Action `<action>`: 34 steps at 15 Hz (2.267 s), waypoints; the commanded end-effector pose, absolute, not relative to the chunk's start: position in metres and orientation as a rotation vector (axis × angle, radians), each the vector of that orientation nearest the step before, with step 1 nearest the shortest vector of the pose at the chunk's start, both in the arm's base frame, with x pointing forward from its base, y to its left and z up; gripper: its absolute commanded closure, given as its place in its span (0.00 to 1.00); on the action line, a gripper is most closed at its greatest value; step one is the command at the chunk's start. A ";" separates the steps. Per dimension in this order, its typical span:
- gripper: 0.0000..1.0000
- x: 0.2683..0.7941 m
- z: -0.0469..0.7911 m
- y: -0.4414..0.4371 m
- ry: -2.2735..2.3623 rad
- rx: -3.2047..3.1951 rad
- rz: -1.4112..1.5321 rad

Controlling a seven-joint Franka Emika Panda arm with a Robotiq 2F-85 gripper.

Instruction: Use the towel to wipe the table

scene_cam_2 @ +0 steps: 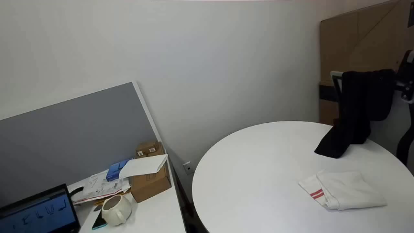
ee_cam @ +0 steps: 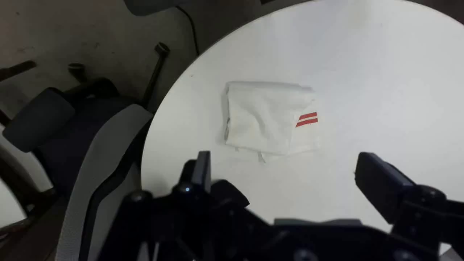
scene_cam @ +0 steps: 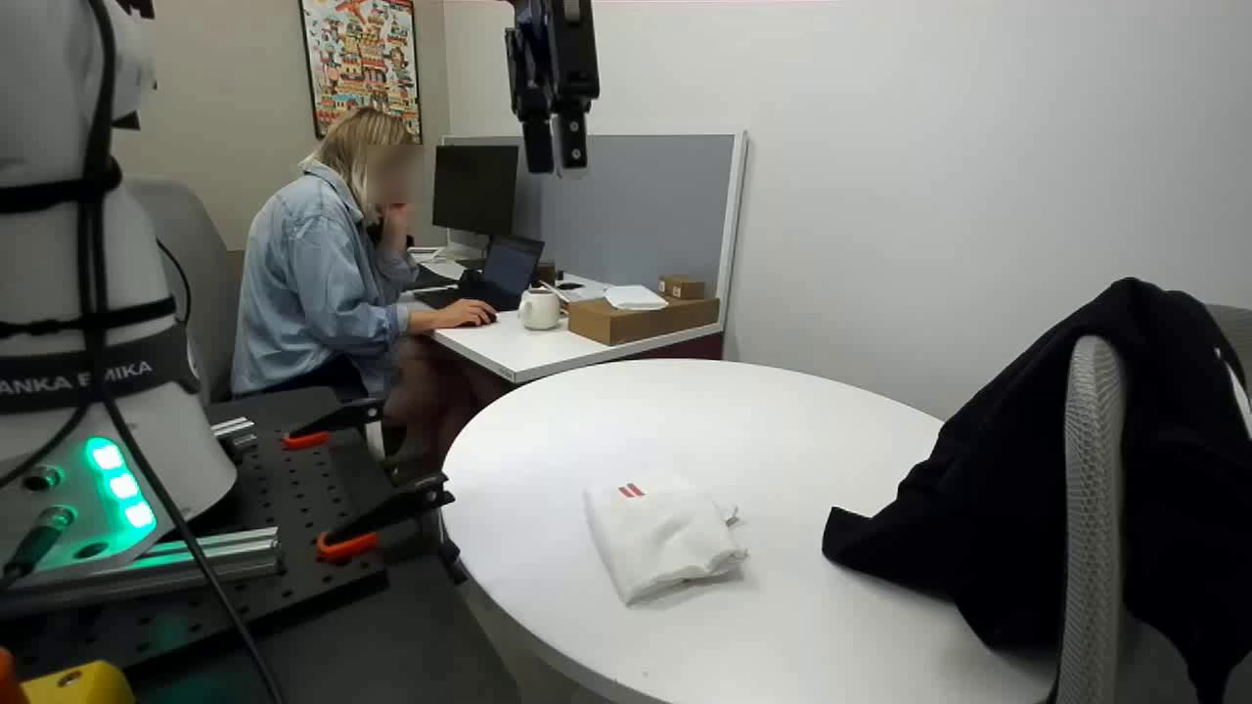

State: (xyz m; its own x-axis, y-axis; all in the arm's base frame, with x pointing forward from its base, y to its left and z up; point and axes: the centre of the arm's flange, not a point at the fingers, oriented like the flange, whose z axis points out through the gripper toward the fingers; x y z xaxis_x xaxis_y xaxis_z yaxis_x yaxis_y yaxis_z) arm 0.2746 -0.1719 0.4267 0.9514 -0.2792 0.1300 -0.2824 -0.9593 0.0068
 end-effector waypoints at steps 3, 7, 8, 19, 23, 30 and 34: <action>0.00 0.286 0.421 -0.174 -0.458 3.079 0.195; 0.00 0.318 0.405 -0.181 -0.464 3.082 0.129; 0.00 0.327 0.396 -0.182 -0.470 3.076 0.131; 0.00 0.431 0.249 -0.192 -0.400 3.062 0.069; 0.00 0.466 0.194 -0.182 -0.343 3.075 -0.033; 0.01 0.507 0.111 -0.171 -0.261 3.057 -0.079; 0.13 0.502 0.075 -0.172 -0.235 3.053 -0.157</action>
